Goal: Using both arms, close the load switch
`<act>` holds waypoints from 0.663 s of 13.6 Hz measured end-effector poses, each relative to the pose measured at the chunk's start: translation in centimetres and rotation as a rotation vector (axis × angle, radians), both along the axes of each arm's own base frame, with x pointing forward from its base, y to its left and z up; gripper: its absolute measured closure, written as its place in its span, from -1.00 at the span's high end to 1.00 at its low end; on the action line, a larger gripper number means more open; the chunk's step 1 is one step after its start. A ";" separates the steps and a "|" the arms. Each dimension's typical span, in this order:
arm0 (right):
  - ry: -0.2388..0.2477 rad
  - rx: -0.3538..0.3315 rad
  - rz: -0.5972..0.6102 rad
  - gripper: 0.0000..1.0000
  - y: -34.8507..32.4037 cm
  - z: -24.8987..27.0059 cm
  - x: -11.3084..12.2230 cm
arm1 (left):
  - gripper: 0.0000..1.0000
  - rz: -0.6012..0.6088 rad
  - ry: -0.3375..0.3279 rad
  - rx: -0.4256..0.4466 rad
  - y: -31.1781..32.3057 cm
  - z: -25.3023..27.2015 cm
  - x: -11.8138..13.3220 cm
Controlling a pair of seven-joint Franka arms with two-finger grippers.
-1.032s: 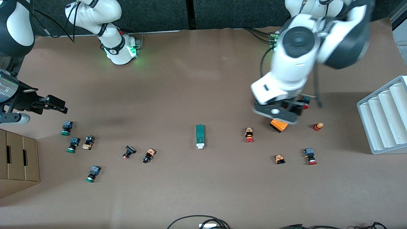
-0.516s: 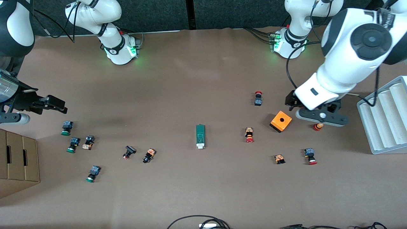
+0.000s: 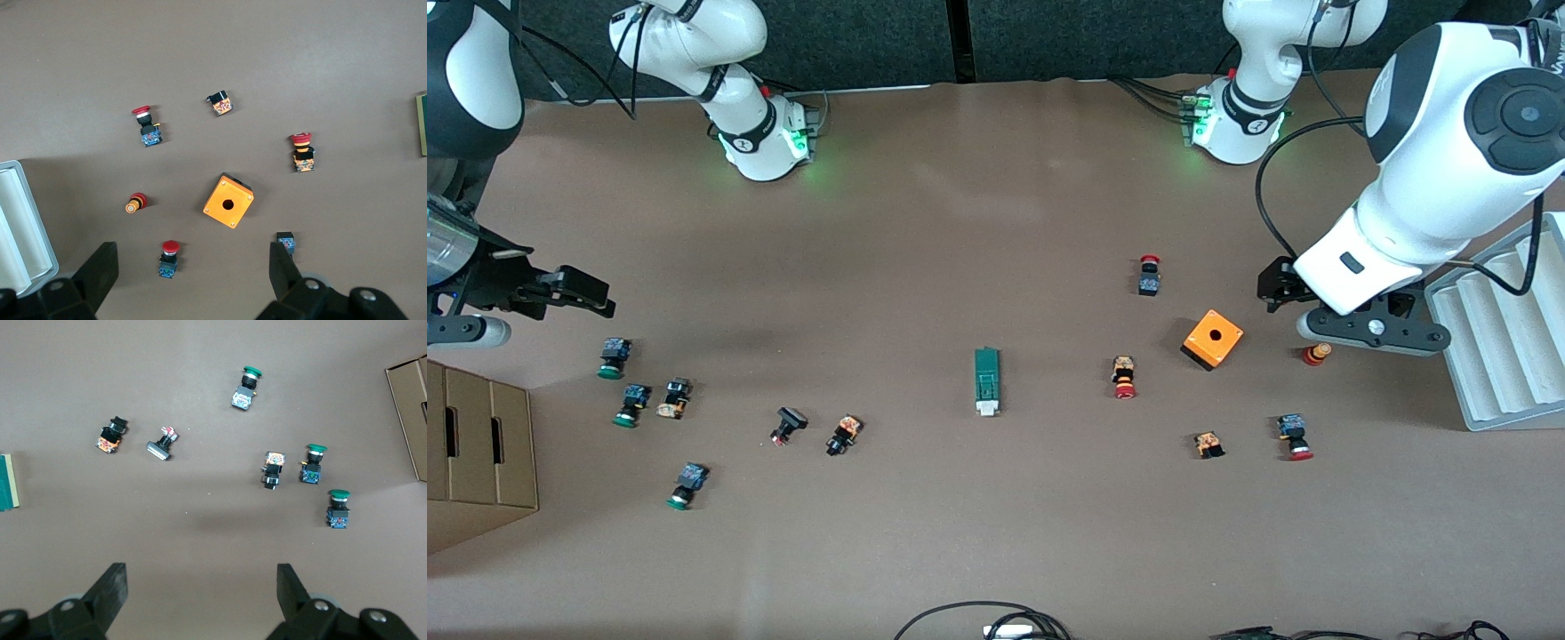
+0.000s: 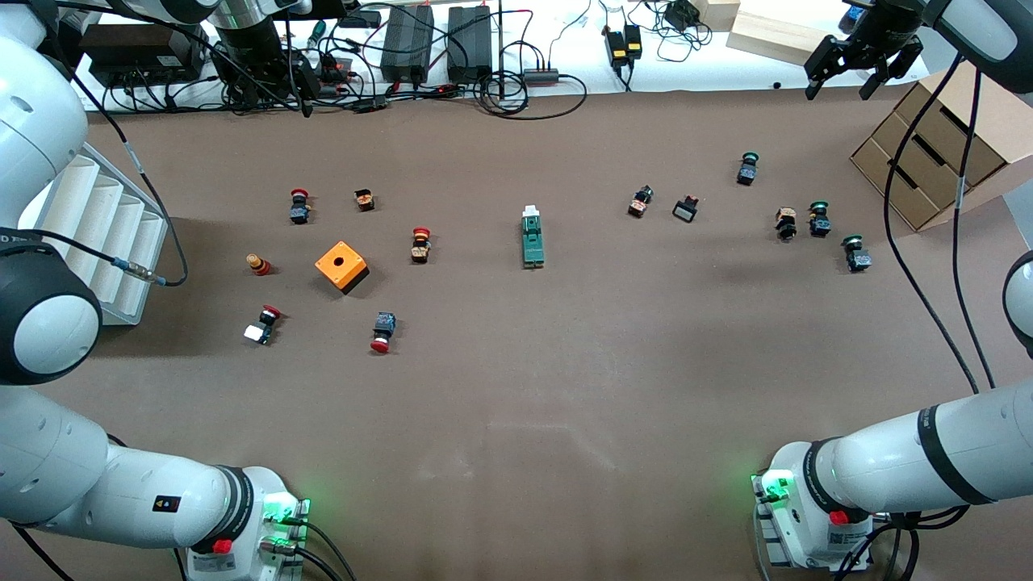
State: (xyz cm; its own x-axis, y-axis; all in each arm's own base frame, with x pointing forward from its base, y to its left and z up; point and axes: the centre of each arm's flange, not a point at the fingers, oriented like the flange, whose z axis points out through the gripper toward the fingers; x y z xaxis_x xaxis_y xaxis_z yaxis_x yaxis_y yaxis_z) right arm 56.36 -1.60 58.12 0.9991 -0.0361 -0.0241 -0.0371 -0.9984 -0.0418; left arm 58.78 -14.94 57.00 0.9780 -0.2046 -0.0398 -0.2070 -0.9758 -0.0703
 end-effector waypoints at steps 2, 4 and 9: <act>0.000 0.000 -0.009 1.00 -0.5 0.0 0.0 | 1.00 0.031 0.000 0.000 1.9 0.0 0.4; 0.000 -0.001 -0.036 1.00 -2.0 0.0 -0.1 | 1.00 0.059 0.001 0.001 3.7 0.0 0.8; -0.005 -0.001 -0.073 1.00 -4.4 0.2 -0.3 | 1.00 0.104 0.002 0.000 10.5 0.2 0.8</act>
